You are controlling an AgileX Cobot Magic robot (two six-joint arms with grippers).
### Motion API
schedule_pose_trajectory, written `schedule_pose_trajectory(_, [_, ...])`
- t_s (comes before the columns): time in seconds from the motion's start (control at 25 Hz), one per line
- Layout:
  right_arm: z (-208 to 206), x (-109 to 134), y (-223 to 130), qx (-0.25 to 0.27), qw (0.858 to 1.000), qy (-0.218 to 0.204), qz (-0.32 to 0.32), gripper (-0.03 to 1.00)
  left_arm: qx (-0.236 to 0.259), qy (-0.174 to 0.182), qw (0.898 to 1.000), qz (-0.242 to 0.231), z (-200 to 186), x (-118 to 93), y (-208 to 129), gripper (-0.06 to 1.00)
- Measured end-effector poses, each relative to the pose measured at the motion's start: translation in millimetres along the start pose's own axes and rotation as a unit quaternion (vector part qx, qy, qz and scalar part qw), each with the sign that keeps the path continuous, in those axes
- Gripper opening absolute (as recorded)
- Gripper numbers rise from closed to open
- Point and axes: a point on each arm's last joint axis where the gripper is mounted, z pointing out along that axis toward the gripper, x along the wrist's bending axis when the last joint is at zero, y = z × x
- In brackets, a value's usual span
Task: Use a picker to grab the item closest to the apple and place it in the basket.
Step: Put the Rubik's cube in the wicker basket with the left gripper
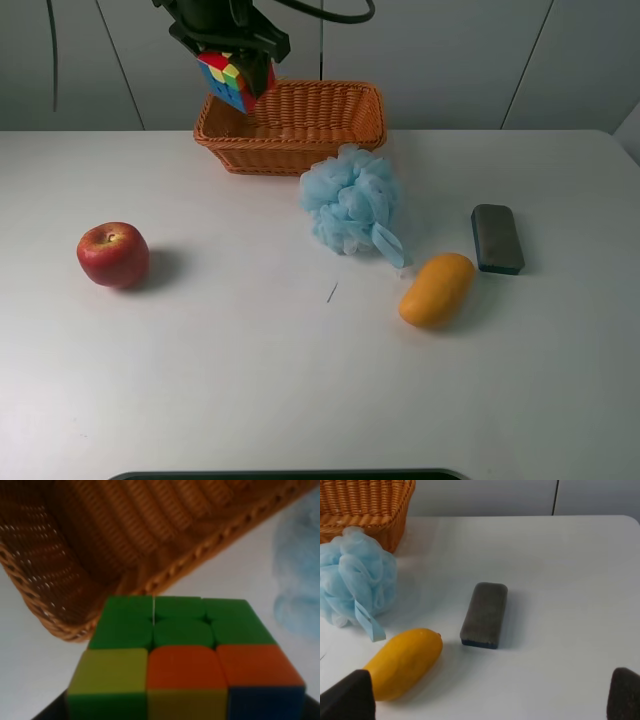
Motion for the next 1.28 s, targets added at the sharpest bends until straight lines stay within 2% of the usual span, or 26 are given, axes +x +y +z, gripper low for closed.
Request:
schedule_pose_trajectory(0.32, [0.0, 0.0, 0.0, 0.000, 1.000, 0.000, 0.000, 0.70, -0.027, 0.018, 0.998, -0.054, 43.2, 28.3, 28.7, 0.56])
schedule_pose_trajectory(0.56, [0.0, 0.0, 0.0, 0.000, 1.000, 0.000, 0.000, 0.70, -0.074, 0.017, 0.995, -0.071, 94.6, 29.5, 40.5, 0.56])
schedule_pose_trajectory(0.84, [0.0, 0.0, 0.0, 0.000, 1.000, 0.000, 0.001, 0.70, -0.067, 0.012, 0.994, -0.083, 153.0, 22.3, 34.2, 0.56])
schedule_pose_trajectory(1.2, [0.0, 0.0, 0.0, 0.000, 1.000, 0.000, 0.001, 0.70, -0.090, 0.007, 0.992, -0.089, 164.4, 20.6, 36.5, 0.57])
schedule_pose_trajectory(1.28, [0.0, 0.0, 0.0, 0.000, 1.000, 0.000, 0.001, 0.70, -0.092, 0.004, 0.991, -0.096, 164.3, 20.2, 36.9, 0.69])
